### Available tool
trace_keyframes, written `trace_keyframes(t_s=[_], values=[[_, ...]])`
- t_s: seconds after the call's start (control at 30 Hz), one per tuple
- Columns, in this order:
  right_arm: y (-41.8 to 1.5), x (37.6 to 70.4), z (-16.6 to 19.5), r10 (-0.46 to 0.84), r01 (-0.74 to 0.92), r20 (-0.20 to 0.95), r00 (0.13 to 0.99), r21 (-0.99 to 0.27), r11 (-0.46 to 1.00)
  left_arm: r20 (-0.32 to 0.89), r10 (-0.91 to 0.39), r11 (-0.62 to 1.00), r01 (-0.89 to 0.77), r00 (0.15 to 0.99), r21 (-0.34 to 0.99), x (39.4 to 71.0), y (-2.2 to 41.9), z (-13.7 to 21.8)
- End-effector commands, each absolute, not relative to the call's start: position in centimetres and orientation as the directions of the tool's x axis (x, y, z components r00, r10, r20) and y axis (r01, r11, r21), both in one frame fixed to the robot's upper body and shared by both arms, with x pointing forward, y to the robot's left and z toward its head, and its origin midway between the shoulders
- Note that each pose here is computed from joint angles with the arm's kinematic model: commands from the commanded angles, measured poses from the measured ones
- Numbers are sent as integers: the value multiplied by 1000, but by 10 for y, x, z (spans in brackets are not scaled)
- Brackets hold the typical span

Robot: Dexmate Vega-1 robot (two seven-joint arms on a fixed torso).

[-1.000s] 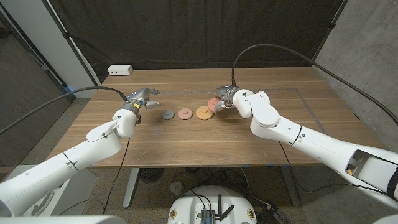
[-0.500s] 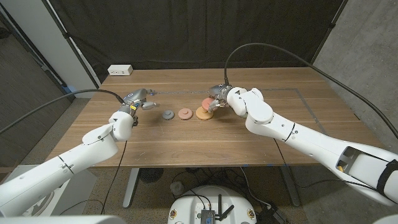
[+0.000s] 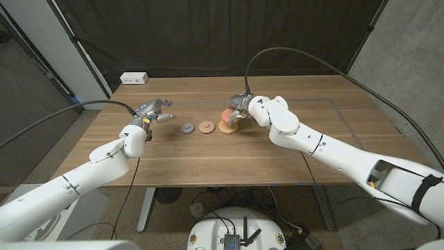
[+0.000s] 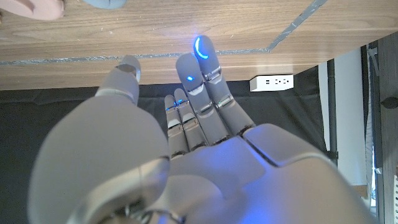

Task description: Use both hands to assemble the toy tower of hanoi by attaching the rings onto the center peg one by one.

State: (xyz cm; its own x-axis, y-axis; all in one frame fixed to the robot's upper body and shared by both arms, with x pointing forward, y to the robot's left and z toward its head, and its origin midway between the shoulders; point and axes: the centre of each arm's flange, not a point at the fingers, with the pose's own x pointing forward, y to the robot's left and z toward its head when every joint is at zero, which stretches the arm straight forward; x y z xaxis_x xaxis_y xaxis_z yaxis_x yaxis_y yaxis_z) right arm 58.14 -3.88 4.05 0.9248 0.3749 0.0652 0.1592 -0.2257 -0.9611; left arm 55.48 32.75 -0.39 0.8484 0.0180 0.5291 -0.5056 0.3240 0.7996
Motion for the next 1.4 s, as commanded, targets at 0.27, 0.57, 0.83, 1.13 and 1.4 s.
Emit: trace_keyframes(t_s=[0.27, 0.57, 0.83, 1.13, 1.4], values=[[-27, 592, 40, 390, 142, 50, 919, -967, -210, 538, 20, 340, -512, 843, 789, 561, 324, -4], [-25, 596, 38, 380, 138, 48, 924, -967, -213, 537, 21, 338, -512, 843, 790, 562, 323, -2], [-25, 601, 32, 362, 126, 38, 932, -966, -224, 535, 21, 340, -509, 845, 791, 564, 322, -1], [-23, 602, 28, 361, 115, 28, 932, -968, -223, 531, 18, 345, -504, 847, 792, 566, 320, -2], [-22, 604, 25, 352, 106, 19, 936, -967, -231, 529, 21, 350, -502, 848, 791, 567, 320, -4]])
